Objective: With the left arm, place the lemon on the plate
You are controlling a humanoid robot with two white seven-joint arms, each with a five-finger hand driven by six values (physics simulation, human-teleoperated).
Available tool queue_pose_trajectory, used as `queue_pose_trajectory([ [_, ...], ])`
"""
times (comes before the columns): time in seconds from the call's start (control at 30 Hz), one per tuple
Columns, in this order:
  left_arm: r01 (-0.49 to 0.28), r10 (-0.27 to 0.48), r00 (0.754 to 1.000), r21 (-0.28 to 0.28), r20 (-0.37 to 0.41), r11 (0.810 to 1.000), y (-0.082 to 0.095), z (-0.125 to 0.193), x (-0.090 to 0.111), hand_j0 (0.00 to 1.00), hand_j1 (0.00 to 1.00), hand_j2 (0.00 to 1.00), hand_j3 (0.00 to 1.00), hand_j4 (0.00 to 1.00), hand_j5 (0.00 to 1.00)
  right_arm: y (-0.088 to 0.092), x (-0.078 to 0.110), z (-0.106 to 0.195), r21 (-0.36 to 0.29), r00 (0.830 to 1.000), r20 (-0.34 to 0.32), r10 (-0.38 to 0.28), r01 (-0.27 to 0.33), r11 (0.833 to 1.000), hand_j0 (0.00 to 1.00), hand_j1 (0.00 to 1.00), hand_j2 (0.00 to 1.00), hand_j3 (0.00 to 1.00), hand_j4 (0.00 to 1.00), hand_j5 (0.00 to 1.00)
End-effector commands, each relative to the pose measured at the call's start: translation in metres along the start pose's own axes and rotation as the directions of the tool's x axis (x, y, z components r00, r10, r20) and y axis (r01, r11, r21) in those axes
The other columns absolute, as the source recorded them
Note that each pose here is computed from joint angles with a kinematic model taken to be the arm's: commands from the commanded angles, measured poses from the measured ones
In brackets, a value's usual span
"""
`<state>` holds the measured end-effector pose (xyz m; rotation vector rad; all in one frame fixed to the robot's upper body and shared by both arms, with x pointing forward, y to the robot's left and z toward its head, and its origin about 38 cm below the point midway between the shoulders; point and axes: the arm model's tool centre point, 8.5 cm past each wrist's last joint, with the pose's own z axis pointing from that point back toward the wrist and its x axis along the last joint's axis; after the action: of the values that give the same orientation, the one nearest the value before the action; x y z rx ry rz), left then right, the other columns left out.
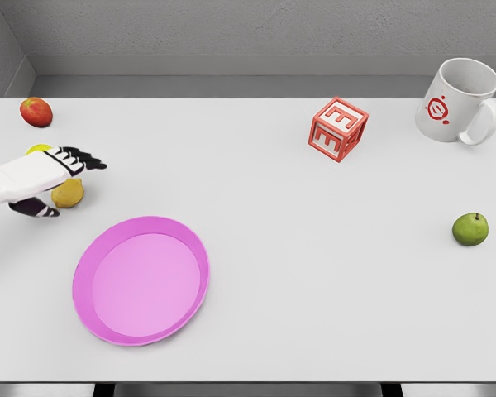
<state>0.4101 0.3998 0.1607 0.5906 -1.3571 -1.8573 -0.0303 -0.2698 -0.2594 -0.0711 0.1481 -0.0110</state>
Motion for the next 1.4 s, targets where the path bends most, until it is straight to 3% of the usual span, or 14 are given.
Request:
queue_pose_trajectory([
  [0.0,-0.010,0.010,1.000,-0.003,-0.012,1.000,-0.004,-0.001,-0.003,1.00,1.00,1.00,1.00,1.00,1.00,0.000,0.000,0.000,0.000,1.000,0.000,0.000,0.000,1.000,1.00,1.00,1.00,1.00,1.00,1.00],
  [0.23,0.002,-0.003,0.999,-0.016,-0.035,1.000,-0.005,0.000,-0.010,1.00,1.00,1.00,1.00,1.00,1.00,0.000,0.000,0.000,0.000,1.000,0.000,0.000,0.000,1.000,1.00,1.00,1.00,1.00,1.00,1.00],
  [0.47,0.000,-0.002,0.999,-0.043,-0.051,0.999,-0.018,-0.010,-0.012,1.00,1.00,1.00,1.00,1.00,1.00,0.000,0.000,0.000,0.000,1.000,0.000,0.000,0.000,1.000,1.00,1.00,1.00,1.00,1.00,1.00],
  [0.73,0.011,-0.013,0.998,-0.033,-0.061,0.999,-0.011,-0.011,-0.016,1.00,1.00,1.00,1.00,1.00,1.00,0.000,0.000,0.000,0.000,1.000,0.000,0.000,0.000,1.000,1.00,1.00,1.00,1.00,1.00,1.00],
  [1.37,0.011,-0.015,0.997,-0.061,-0.079,0.998,-0.018,-0.011,-0.021,1.00,1.00,1.00,1.00,1.00,1.00,0.000,0.000,0.000,0.000,1.000,0.000,0.000,0.000,1.000,1.00,1.00,1.00,1.00,1.00,1.00],
])
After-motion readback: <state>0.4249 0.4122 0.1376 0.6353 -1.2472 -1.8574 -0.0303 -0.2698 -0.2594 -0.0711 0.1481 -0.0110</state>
